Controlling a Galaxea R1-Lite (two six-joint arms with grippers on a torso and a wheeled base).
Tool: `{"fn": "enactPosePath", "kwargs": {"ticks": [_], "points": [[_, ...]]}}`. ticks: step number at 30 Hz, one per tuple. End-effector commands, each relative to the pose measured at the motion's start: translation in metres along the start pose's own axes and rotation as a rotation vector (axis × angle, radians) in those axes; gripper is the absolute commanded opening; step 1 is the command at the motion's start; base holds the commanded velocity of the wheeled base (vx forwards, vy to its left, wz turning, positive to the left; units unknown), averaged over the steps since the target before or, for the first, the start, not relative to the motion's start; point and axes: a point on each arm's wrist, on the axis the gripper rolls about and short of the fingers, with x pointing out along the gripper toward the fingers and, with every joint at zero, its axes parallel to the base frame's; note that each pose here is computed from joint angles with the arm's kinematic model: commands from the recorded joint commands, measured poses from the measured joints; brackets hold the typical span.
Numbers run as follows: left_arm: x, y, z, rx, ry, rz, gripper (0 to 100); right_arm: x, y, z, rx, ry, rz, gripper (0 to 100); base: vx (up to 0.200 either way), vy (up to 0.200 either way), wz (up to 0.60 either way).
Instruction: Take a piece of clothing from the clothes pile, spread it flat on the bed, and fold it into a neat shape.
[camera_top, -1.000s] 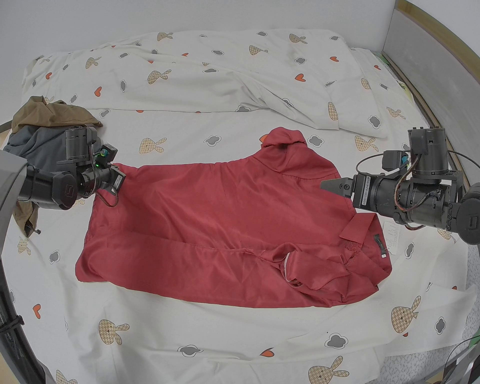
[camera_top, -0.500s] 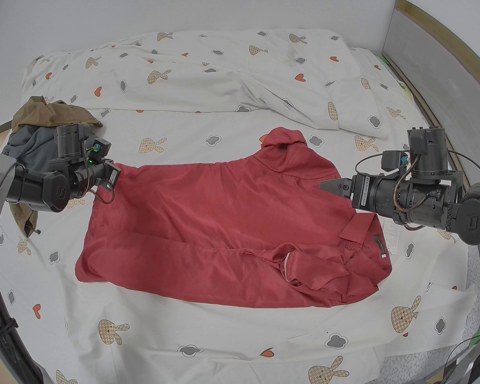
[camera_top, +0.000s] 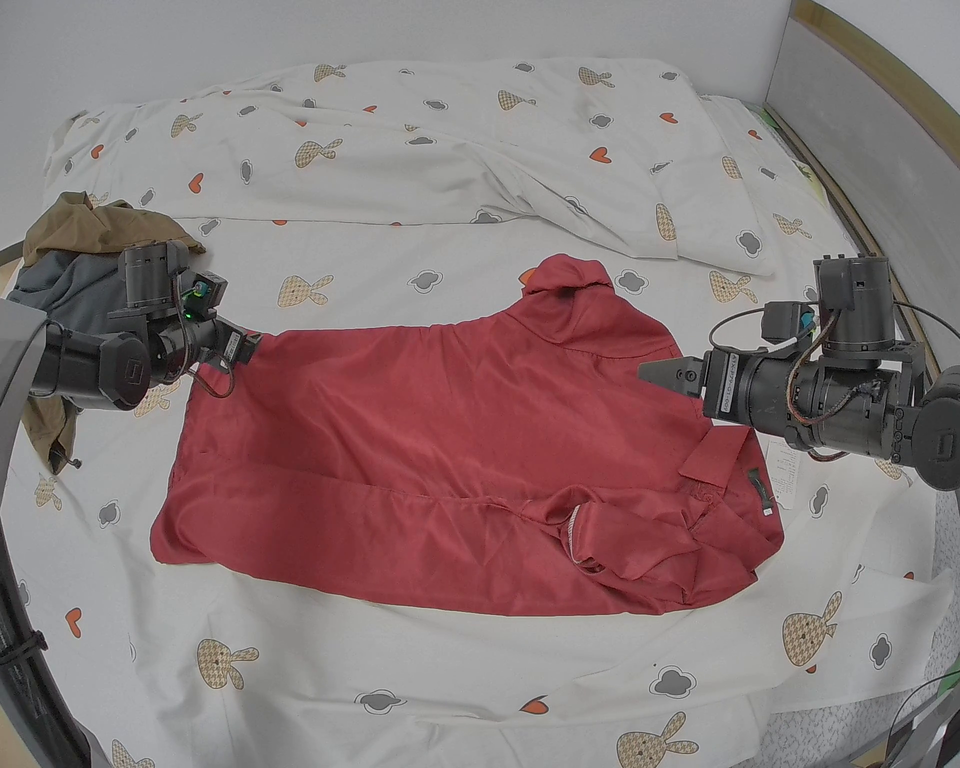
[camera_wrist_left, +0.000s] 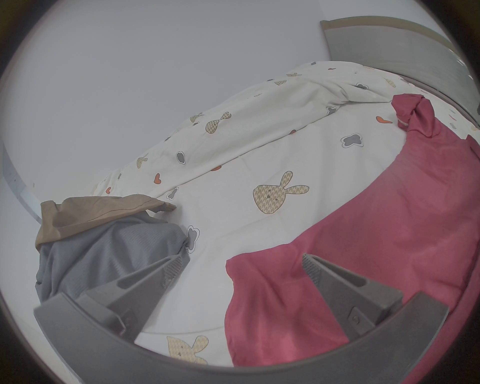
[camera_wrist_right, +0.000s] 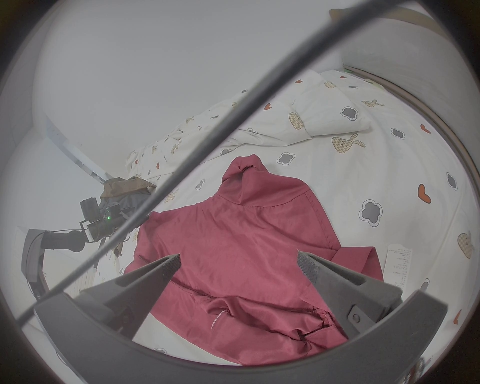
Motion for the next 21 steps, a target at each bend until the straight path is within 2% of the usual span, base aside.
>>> {"fn": "enactPosePath", "kwargs": {"ticks": [1,5,14,15,17,21], "points": [[0.032,-0.003,-0.011,0.005,0.035,-0.008,100,0.001,0.000,-0.001,0.000,0.003,0.000,100,0.000,0.000,0.00],[0.043,-0.004,-0.014,0.007,0.081,-0.051,100,0.000,-0.001,0.000,0.001,0.000,-0.002,100,0.000,0.000,0.00],[0.054,-0.012,-0.019,0.007,0.073,-0.109,100,0.001,-0.001,0.000,0.002,0.001,-0.004,100,0.000,0.000,0.00],[0.054,-0.012,-0.019,0.007,0.068,-0.117,0,0.001,-0.001,0.000,0.001,0.001,-0.002,100,0.000,0.000,0.00],[0.056,-0.013,-0.020,0.003,0.056,-0.145,0,0.001,-0.001,-0.001,0.001,0.003,-0.003,100,0.000,0.000,0.00],[0.056,-0.012,-0.021,0.000,0.057,-0.148,0,0.000,-0.002,0.000,0.002,-0.001,-0.004,100,0.000,0.000,0.00]]}}
